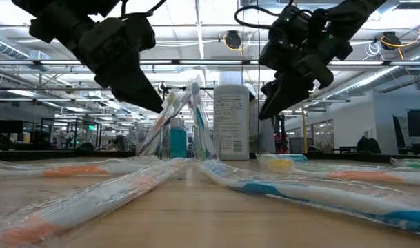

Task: Pick & Place toothbrushing station
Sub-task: Put the blue mouthwash into the transparent organizer

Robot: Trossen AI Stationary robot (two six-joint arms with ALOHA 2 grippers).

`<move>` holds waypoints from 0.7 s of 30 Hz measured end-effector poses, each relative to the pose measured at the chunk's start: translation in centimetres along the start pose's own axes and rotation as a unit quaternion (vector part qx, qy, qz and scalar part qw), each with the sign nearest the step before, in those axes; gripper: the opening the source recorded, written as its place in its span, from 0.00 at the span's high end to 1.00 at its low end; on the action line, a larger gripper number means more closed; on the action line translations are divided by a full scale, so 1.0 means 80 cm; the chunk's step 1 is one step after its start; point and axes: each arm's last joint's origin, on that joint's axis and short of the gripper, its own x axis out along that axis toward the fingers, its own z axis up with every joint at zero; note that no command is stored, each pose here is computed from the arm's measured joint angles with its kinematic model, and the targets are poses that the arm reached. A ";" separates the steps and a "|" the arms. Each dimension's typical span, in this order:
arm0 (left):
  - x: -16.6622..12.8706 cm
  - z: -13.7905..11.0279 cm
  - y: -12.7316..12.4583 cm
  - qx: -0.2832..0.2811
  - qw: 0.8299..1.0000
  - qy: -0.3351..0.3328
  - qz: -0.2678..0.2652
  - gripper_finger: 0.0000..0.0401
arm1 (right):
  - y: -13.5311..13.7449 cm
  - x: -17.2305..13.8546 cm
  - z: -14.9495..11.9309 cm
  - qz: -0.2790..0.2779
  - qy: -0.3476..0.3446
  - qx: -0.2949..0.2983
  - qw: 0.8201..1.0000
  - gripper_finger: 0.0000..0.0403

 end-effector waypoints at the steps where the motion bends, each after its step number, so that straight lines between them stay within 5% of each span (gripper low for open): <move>1: 0.000 0.000 0.000 0.005 1.000 0.000 0.000 0.55 | 0.002 0.001 0.001 0.002 -0.001 -0.002 1.000 0.75; 13: 0.001 0.003 0.003 0.094 0.996 -0.008 0.002 0.55 | 0.035 0.038 -0.013 0.036 -0.024 -0.005 0.999 0.75; 21: 0.002 0.010 0.013 0.116 0.993 -0.026 0.014 0.55 | 0.043 0.044 -0.008 0.010 -0.041 0.082 0.996 0.75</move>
